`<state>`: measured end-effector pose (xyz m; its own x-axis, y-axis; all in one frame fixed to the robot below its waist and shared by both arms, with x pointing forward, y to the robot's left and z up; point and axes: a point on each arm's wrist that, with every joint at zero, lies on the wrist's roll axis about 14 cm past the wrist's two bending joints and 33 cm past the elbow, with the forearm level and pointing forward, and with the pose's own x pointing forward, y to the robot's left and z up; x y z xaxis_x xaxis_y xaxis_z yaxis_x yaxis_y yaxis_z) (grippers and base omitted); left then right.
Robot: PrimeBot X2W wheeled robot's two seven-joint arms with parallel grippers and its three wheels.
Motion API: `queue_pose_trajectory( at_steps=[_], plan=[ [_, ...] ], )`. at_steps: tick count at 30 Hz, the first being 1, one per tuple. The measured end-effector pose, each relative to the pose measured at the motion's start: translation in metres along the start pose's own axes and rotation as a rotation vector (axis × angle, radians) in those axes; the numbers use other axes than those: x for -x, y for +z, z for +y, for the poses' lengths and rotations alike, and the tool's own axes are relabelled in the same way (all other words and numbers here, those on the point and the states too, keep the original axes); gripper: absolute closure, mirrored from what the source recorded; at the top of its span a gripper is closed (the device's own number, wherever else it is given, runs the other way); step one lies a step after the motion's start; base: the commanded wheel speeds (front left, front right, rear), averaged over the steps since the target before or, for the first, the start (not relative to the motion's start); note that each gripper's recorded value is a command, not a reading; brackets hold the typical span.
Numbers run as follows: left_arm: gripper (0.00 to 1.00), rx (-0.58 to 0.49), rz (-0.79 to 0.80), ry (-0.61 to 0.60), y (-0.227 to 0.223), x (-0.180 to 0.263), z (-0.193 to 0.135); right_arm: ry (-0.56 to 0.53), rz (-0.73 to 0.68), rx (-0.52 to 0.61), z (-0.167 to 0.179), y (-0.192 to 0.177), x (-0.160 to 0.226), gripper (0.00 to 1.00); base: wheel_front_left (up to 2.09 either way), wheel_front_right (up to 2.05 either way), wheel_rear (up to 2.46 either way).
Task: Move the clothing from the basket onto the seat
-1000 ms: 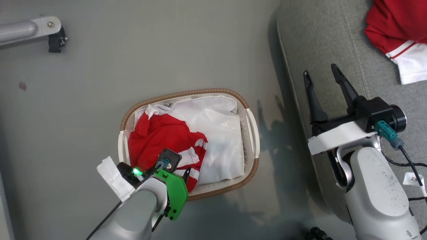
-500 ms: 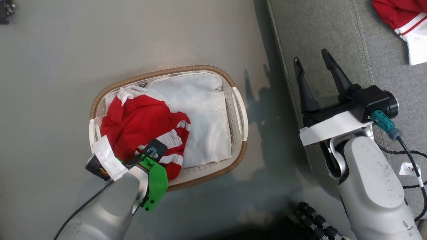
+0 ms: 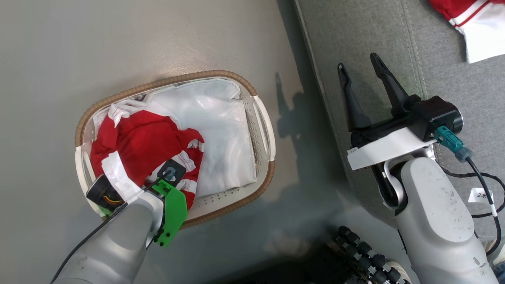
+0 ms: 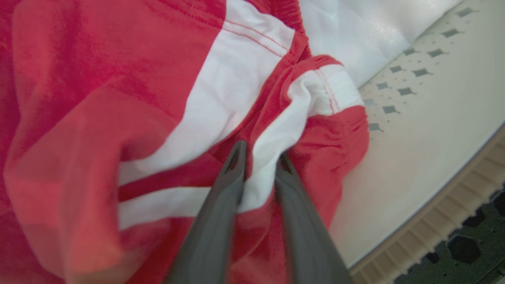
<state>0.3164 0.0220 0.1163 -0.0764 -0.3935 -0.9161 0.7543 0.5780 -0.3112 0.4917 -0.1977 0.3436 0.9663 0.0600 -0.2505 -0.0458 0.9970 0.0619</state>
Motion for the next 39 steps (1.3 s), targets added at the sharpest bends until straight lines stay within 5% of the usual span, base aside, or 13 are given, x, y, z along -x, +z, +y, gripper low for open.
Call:
queue_pose_trajectory(
  at_steps=[20, 29, 39],
  plan=[
    [1.00, 0.128, -0.432, 0.059, 0.085, 0.066, -0.004, -0.031, -0.084, 0.033, -0.005, 0.046, 0.026, 0.00, 0.00, 0.00, 0.00],
    [1.00, 0.163, -0.716, 0.149, 0.134, 0.141, 0.004, -0.035, -0.125, 0.045, 0.001, 0.068, 0.059, 0.00, 0.00, 0.00, 0.00],
    [1.00, 0.020, -1.041, 0.250, 0.199, 0.263, -0.002, -0.016, -0.183, 0.042, 0.014, 0.089, 0.100, 0.00, 0.00, 0.00, 0.00]
  ],
)
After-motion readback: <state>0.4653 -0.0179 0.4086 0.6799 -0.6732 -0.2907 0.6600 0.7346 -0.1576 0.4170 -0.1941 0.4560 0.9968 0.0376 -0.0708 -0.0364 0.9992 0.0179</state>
